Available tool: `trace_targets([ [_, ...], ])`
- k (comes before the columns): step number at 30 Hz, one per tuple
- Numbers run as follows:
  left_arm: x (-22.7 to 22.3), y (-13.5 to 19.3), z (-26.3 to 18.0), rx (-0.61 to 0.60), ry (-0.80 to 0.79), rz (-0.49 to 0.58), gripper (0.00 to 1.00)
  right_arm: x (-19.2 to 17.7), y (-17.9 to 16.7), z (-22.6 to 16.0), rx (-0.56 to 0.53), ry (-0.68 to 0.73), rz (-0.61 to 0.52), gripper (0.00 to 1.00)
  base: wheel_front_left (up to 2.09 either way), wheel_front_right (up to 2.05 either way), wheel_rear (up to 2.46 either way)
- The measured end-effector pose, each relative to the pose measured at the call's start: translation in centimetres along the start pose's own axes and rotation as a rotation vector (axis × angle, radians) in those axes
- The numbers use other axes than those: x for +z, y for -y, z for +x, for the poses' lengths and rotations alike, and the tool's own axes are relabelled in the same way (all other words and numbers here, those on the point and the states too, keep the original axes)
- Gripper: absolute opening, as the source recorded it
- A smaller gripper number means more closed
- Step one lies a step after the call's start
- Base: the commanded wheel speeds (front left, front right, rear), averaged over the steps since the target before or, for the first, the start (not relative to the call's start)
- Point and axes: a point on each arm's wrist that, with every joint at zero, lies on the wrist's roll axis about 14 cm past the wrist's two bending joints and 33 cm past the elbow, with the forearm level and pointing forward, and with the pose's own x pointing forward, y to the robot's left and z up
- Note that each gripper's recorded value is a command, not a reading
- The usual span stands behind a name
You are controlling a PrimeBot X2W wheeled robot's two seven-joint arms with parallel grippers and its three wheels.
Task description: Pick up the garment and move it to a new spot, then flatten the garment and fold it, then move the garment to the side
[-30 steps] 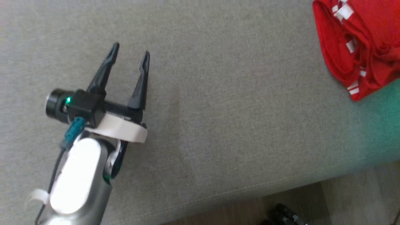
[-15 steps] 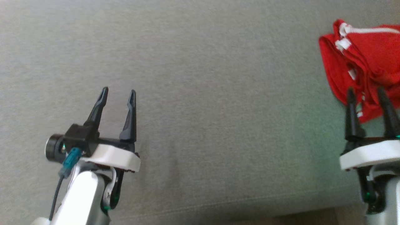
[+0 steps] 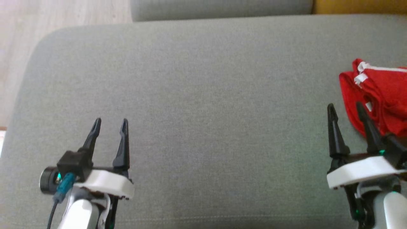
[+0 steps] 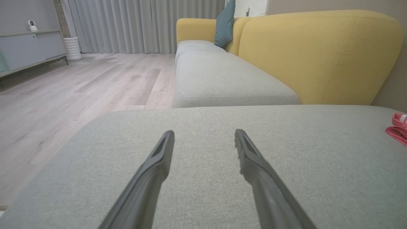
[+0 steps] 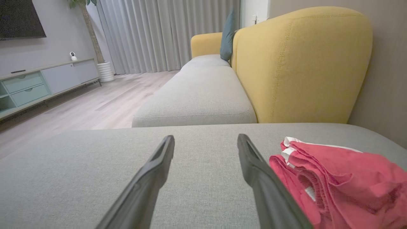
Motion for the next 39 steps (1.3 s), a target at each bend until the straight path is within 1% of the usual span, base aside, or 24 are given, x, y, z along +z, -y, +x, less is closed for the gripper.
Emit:
trace_targets([
  [3, 0.3, -0.4, -1.4, 0.007, -0.001, 0.012, 1.0, 0.1, 0.0, -1.4, -0.003, 0.0, 0.0, 1.0, 0.0, 0.0, 0.0],
  [13, 0.9, -0.4, -3.2, 0.015, 0.001, 0.022, 1.0, 0.0, 0.0, -3.7, -0.011, -0.006, 0.019, 1.0, 0.0, 0.0, 0.0],
  [39, 0.2, -1.1, -4.1, 0.037, -0.028, 0.03, 1.0, -0.4, -0.4, -3.5, 0.002, -0.024, 0.031, 1.0, 0.0, 0.0, 0.0],
])
